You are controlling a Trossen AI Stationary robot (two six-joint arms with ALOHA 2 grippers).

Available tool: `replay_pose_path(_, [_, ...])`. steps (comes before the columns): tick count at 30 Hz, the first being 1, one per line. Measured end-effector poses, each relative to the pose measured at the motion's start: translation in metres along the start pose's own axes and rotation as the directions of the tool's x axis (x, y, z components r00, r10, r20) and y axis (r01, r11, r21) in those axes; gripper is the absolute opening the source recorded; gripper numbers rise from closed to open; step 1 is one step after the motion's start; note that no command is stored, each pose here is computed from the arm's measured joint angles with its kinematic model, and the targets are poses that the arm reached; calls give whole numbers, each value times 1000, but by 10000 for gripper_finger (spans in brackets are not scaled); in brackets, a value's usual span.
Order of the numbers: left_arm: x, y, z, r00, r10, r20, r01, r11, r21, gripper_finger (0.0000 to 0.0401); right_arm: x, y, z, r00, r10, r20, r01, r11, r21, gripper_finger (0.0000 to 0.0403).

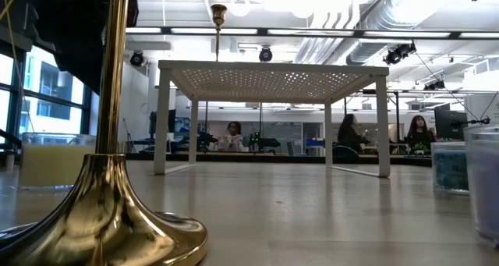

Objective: Pick & Place candle stick holders
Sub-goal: Put the yellow scented candle on the shelf

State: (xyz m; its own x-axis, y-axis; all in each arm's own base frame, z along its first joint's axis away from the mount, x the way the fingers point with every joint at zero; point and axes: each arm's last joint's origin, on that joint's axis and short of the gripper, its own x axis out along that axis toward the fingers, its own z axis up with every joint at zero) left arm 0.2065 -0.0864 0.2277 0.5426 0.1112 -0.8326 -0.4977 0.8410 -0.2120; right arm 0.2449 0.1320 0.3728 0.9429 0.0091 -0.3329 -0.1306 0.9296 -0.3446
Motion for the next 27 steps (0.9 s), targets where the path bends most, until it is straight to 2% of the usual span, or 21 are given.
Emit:
replay_pose_path(4, [0,-1,1,1000,5,30,-5,1000,-8,152,0,0,0,1000,3,1,-3,1000,5,247])
replay_pose_path(10, [0,-5,2,998,-59,1,59,998,-20,152,2,-3,-1,999,43,4,-44,992,121,247])
replay_pose_path(15, [0,-3,3,999,-27,31,27,1000,-13,152,5,-7,-3,997,71,-7,-68,980,188,247])
replay_pose_path(19, [0,-3,3,999,-27,31,27,1000,0,152,7,-12,-4,996,93,-6,-90,977,195,247])
replay_pose_path(24, [0,-4,3,999,-35,35,32,996,83,152,10,-17,-5,997,73,-14,-69,978,199,247])
replay_pose_path(27, [0,-4,3,999,-41,26,39,995,90,152,11,-19,-6,995,100,-9,-98,982,159,247])
